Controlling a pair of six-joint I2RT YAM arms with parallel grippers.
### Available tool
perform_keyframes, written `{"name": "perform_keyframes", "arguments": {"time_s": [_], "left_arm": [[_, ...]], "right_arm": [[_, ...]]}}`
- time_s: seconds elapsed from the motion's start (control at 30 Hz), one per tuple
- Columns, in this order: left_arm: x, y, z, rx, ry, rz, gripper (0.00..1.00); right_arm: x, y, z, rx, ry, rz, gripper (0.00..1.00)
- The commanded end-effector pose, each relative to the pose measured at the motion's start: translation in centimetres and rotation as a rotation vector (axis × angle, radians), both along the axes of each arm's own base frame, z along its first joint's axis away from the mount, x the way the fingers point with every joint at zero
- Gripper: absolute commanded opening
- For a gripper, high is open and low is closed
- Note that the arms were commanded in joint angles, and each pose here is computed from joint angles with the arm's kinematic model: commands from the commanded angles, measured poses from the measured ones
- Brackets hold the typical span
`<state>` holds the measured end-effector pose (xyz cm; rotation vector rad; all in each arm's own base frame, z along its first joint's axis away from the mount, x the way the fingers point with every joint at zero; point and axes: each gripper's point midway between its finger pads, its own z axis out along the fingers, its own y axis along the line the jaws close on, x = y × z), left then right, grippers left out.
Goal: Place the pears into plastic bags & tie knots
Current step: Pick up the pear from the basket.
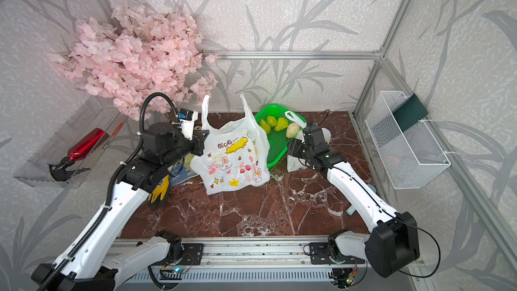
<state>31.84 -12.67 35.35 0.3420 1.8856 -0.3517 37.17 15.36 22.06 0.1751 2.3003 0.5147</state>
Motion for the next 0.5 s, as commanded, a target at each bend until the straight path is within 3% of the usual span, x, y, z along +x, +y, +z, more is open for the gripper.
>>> {"name": "perform_keyframes", "arguments": {"time_s": [0.0, 0.1, 0.27, 0.47], "left_arm": [[-1.0, 0.6, 2.0, 0.068, -0.107, -0.018, 0.0], [-1.9, 0.4, 2.7, 0.099, -0.201, -0.057, 0.0], [-1.4, 2.3, 2.4, 0.069, -0.191, 0.066, 0.0], [-1.2, 2.8, 1.9, 0.024, -0.196, 0.105, 0.0]], "right_arm": [[2.0, 2.4, 1.2, -0.09, -0.039, 0.092, 0.7], [4.3, 5.5, -0.5, -0.184, -0.013, 0.161, 0.74], [8.5, 8.5, -4.6, -0.242, 0.046, 0.179, 0.79], [14.2, 10.9, -8.7, -0.306, 0.024, 0.183, 0.83]]}}
